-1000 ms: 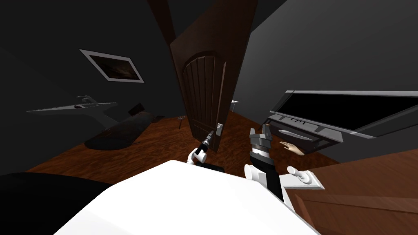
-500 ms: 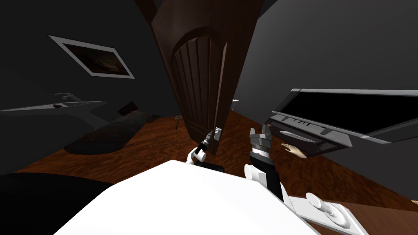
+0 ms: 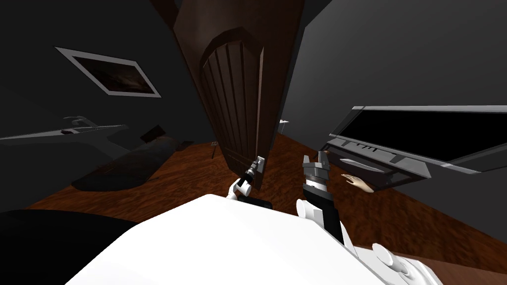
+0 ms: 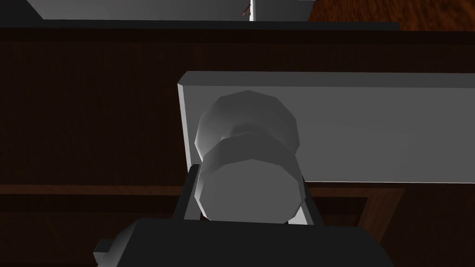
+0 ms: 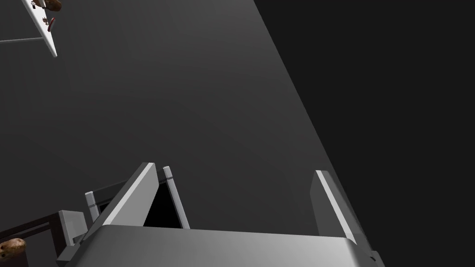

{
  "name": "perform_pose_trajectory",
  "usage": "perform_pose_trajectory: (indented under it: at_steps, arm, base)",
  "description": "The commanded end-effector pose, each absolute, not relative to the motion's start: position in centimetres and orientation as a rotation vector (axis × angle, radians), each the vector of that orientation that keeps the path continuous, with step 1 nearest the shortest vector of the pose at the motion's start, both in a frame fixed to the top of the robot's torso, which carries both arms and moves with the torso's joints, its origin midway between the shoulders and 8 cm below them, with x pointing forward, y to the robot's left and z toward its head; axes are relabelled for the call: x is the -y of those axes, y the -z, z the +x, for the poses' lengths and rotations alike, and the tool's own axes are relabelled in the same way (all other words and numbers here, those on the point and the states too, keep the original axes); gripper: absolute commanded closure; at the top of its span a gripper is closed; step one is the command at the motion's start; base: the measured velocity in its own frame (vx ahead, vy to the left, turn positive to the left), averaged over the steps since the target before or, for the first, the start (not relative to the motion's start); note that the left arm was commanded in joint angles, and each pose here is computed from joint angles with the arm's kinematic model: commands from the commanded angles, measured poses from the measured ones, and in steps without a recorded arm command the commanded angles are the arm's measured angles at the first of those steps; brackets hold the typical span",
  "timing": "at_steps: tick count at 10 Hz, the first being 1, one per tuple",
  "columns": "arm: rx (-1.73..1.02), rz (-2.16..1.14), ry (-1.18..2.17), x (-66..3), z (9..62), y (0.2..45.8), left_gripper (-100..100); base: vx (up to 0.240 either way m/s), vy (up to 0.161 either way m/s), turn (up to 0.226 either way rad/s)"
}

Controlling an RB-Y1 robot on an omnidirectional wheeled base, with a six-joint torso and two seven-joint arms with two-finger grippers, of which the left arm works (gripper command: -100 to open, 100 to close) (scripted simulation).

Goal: Push the door open

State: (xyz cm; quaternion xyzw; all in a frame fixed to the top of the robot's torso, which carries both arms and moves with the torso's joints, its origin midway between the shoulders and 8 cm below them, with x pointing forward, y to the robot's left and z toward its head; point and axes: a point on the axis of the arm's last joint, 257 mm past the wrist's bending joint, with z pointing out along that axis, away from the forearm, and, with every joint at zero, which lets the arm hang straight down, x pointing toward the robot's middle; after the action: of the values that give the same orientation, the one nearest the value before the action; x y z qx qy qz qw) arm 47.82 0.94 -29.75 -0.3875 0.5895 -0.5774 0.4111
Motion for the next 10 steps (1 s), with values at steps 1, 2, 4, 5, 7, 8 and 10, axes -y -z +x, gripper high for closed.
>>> perform_pose_trajectory:
  at_steps: [1,2,4,5,7,8,10]
  arm:
    - [-1.491,-0.979,1.447,-1.1,47.7,30.1,100]
    - [-1.491,-0.979,1.447,-1.1,47.7,30.1,100]
    - [-1.491,-0.979,1.447,-1.1,47.7,30.1,100]
    - [-1.513,-0.963,1.441,-0.9,46.8,30.6,100]
    - [-1.536,-0.943,1.44,-0.6,45.6,31.1,100]
    - [-1.545,-0.936,1.443,-0.3,44.9,31.2,100]
    - [-1.567,-0.923,1.444,0.0,44.1,31.6,-100]
  base:
    - [-0.018,0.022,-0.013]
    - [-0.015,0.011,-0.001]
    - [-0.005,0.002,0.002]
    - [0.077,-0.031,0.202]
    - [0.199,-0.054,0.265]
    - [0.224,-0.086,0.216]
    - [-0.096,0.068,0.02]
